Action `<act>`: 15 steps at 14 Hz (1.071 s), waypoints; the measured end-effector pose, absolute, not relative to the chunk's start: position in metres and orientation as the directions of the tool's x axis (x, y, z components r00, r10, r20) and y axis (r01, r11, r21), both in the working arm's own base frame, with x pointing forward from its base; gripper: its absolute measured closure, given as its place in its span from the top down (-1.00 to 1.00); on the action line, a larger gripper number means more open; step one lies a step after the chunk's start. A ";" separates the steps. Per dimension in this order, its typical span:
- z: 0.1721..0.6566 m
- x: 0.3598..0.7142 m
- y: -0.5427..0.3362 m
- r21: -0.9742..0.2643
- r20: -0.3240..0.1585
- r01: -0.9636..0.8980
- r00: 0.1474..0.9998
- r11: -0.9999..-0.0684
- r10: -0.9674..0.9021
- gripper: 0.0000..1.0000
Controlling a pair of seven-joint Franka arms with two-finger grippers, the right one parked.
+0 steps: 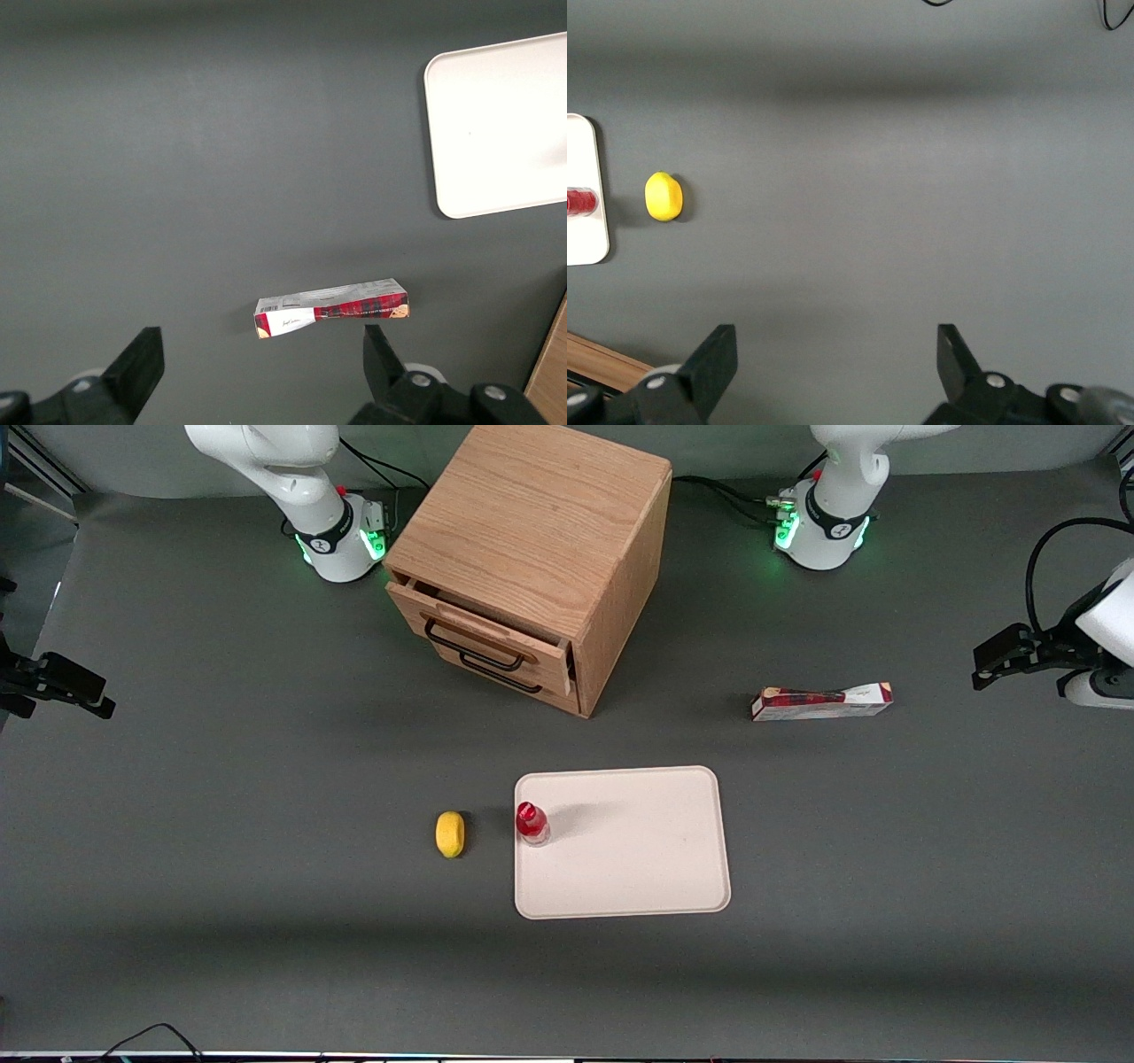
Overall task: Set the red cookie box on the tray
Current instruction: 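Move the left gripper over the red tartan shortbread box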
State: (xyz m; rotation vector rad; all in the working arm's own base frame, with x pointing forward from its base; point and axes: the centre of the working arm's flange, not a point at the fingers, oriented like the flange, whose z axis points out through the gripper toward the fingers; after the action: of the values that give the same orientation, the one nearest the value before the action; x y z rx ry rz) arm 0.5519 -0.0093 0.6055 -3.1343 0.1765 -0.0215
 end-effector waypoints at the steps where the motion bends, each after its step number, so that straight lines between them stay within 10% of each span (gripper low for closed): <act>1: 0.605 0.552 -0.009 -0.003 0.013 -0.112 0.994 -0.994 -0.112 1.00; 4: 0.599 0.552 -0.011 0.000 -0.009 -0.119 0.993 -0.993 -0.119 1.00; 9: 0.511 0.546 -0.021 0.075 -0.197 -0.368 0.906 -0.927 -0.376 1.00; 15: 0.412 0.515 -0.077 0.181 -0.273 -0.766 0.563 -0.616 -0.780 1.00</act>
State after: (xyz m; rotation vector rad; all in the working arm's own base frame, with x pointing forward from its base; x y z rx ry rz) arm 0.5152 -0.0770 0.4124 -2.8136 1.3930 0.5253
